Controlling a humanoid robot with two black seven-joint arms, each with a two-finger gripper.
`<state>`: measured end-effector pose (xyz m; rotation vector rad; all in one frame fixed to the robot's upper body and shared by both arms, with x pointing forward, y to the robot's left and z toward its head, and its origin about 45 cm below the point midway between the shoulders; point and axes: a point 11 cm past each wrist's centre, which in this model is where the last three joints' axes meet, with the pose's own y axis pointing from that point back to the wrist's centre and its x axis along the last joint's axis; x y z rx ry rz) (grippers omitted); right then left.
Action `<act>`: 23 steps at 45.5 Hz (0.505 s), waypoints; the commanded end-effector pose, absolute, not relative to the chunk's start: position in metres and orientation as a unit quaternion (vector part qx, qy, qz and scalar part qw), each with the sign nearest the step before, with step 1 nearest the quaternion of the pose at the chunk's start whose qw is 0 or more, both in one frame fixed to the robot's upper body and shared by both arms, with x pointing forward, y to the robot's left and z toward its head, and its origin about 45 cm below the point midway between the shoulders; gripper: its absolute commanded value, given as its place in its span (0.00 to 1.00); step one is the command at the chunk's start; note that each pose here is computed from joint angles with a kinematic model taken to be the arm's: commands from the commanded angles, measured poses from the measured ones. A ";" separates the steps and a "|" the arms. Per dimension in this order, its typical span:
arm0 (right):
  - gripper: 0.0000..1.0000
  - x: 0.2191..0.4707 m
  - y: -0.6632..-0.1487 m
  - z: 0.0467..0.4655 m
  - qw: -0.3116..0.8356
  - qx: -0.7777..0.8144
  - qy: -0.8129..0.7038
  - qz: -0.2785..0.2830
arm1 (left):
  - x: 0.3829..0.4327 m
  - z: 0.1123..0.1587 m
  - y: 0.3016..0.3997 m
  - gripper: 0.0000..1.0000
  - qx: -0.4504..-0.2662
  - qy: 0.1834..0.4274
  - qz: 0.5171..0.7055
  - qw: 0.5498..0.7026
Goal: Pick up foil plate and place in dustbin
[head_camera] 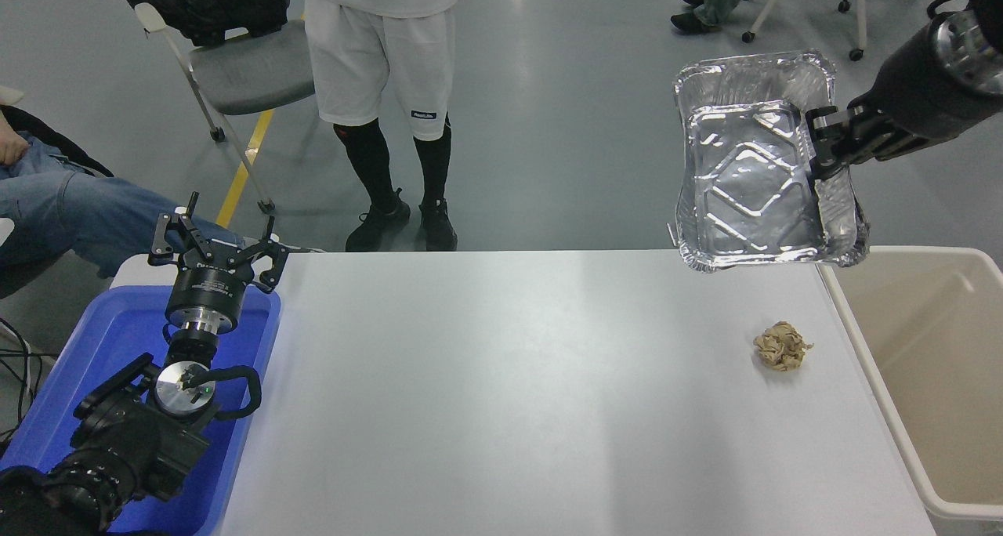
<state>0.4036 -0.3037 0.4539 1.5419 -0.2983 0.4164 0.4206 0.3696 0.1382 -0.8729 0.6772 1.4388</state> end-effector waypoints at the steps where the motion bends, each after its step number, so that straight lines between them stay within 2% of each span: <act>1: 0.00 0.403 -0.303 0.465 0.687 0.685 -0.141 0.195 | 0.4205 0.1379 0.3700 0.99 -0.379 0.294 0.625 0.616; 13: 0.00 0.401 -0.325 0.463 0.692 0.680 -0.153 0.188 | 0.4206 0.1382 0.3696 0.99 -0.379 0.294 0.625 0.616; 23: 0.00 0.386 -0.386 0.436 0.714 0.666 -0.170 0.134 | 0.4206 0.1382 0.3696 0.99 -0.379 0.294 0.625 0.616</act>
